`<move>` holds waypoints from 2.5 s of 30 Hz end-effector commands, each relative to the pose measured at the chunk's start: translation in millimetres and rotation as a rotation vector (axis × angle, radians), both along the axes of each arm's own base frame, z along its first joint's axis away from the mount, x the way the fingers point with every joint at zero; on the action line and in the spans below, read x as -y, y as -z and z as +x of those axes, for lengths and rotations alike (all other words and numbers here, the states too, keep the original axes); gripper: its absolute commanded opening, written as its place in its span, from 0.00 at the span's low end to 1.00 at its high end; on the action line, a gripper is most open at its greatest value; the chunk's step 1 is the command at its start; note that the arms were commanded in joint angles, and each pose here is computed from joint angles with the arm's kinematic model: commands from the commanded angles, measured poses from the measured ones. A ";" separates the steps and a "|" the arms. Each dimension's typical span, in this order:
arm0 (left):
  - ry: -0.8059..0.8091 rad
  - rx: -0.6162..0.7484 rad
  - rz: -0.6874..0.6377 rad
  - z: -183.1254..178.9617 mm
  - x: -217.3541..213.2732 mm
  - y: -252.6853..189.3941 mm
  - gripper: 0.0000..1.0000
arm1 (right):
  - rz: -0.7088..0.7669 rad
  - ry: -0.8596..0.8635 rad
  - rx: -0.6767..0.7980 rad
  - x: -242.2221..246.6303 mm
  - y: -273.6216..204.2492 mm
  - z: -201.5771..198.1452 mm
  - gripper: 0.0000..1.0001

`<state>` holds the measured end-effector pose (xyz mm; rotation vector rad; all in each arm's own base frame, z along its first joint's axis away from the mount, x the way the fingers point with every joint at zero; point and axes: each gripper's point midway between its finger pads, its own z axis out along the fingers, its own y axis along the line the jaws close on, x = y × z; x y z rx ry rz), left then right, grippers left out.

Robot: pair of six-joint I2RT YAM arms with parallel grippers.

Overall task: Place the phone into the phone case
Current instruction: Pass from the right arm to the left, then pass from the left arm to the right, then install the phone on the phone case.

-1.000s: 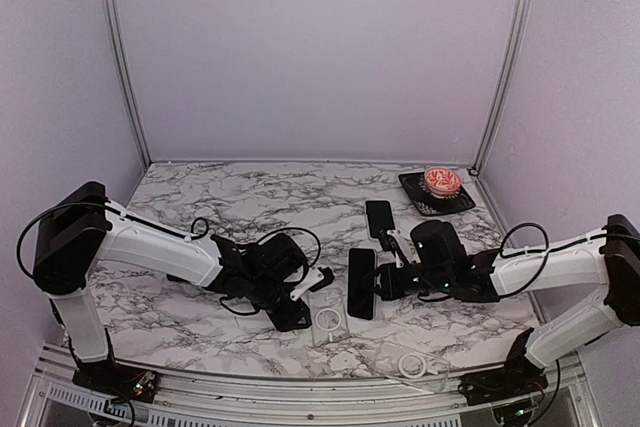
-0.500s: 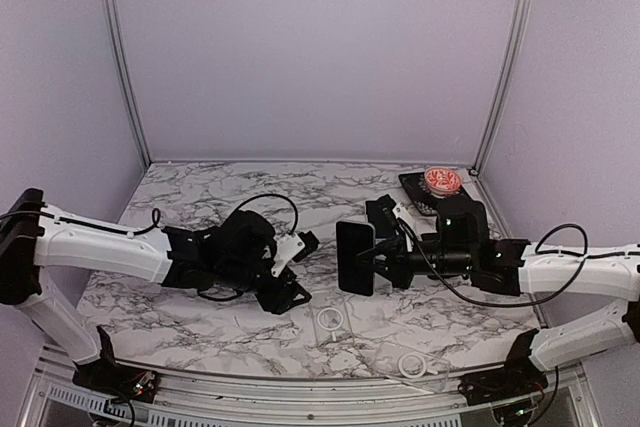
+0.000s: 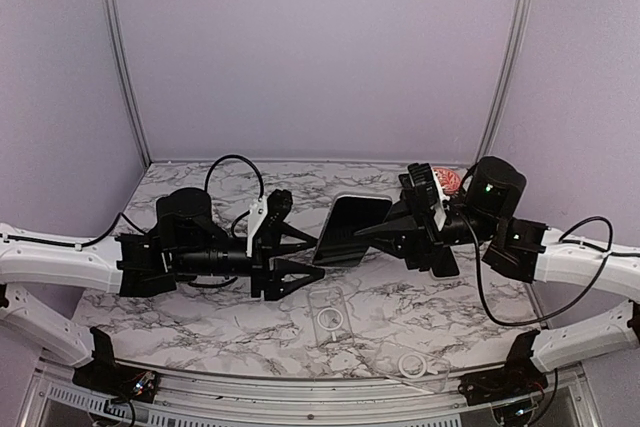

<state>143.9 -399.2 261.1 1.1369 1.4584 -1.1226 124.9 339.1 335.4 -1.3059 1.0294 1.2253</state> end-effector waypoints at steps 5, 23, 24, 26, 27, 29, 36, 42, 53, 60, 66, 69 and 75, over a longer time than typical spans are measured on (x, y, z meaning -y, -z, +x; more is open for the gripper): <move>0.063 0.119 -0.076 -15.2 22.8 -33.0 0.32 | 0.010 -0.066 0.037 -8.6 -28.8 -6.7 0.00; -0.014 0.226 -0.038 -18.8 21.1 -23.9 0.00 | -0.058 -0.025 0.035 -13.6 -14.5 2.7 0.31; -0.019 0.227 -0.036 -18.2 20.3 -23.2 0.00 | -0.072 -0.016 0.036 -13.7 -12.8 4.2 0.46; -0.026 0.229 -0.033 -17.9 18.8 -22.0 0.00 | -0.093 0.002 0.045 -13.5 -12.1 7.1 0.62; -0.028 0.229 -0.032 -17.8 18.7 -21.4 0.00 | -0.099 0.006 0.050 -13.6 -14.0 7.8 0.67; -0.034 0.226 -0.032 -17.1 17.8 -19.4 0.00 | -0.111 0.005 0.054 -14.9 -13.8 8.6 0.69; -0.058 0.207 -0.016 -13.0 17.9 -7.3 0.00 | -0.150 -0.079 0.008 -24.0 -0.9 3.0 0.28; -0.162 0.168 0.042 4.6 13.9 16.1 0.28 | -0.232 -0.024 0.038 -21.7 32.5 10.2 0.00; -0.435 0.074 0.161 32.9 -49.9 68.9 0.95 | -0.256 0.104 0.035 -7.2 124.5 21.2 0.00; -0.522 0.016 0.203 50.2 -59.2 89.2 0.94 | -0.260 0.034 0.037 -18.3 141.1 18.3 0.00; -0.655 -0.078 0.361 81.6 -70.4 133.4 0.91 | -0.325 -0.032 -0.020 -27.7 156.8 11.9 0.00; -0.694 -0.120 0.453 93.9 -75.1 156.8 0.73 | -0.362 -0.056 -0.027 -29.3 164.6 5.6 0.00; -0.551 -0.180 0.556 83.1 -49.1 190.8 0.39 | -0.417 -0.030 -0.040 -31.5 177.2 11.1 0.00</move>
